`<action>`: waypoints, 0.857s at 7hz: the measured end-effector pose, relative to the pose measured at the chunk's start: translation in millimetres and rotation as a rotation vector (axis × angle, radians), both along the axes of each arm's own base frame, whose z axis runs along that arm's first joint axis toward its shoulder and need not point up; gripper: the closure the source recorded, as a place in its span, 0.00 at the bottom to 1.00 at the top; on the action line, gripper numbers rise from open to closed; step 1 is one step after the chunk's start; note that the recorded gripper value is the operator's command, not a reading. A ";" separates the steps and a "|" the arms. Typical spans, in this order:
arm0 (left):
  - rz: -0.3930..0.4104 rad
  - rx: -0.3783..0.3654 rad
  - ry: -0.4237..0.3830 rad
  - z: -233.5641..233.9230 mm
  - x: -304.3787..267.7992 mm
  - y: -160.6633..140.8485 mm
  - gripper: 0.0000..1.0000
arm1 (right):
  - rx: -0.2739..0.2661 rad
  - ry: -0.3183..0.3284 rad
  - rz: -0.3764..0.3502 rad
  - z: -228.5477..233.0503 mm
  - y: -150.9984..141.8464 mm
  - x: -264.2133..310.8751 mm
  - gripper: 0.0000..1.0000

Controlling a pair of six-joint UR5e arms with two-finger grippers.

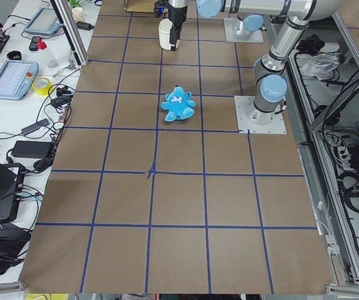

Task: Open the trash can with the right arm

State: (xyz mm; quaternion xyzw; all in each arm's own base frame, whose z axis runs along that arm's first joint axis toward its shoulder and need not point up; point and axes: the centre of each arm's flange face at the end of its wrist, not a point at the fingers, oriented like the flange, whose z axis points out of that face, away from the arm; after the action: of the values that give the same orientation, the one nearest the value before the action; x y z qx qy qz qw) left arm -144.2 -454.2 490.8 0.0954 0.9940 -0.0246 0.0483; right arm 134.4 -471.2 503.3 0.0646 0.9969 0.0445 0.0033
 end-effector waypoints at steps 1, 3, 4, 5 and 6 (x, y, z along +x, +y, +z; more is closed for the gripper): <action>0.000 0.000 0.000 0.0 0.0 0.0 0.00 | -0.003 0.000 0.000 0.1 -0.4 -0.1 0.04; 0.000 0.000 0.000 0.0 0.0 0.0 0.00 | -0.005 0.000 0.001 -0.4 -1.0 0.3 0.19; 0.000 0.000 0.000 0.0 0.0 0.0 0.00 | -0.006 -0.001 0.000 -0.5 -1.2 0.3 0.43; 0.000 0.000 0.000 0.0 0.0 0.0 0.00 | -0.006 -0.002 -0.001 -0.5 -1.4 0.1 0.57; 0.000 0.000 0.000 0.0 0.0 0.0 0.00 | -0.007 -0.003 -0.003 -0.4 -1.8 -0.2 0.70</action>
State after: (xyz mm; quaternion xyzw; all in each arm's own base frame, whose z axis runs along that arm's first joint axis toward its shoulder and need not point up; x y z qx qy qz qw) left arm -144.2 -454.2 490.8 0.0954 0.9940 -0.0246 0.0483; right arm 134.1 -473.0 502.9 0.0659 0.9970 0.0411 0.0050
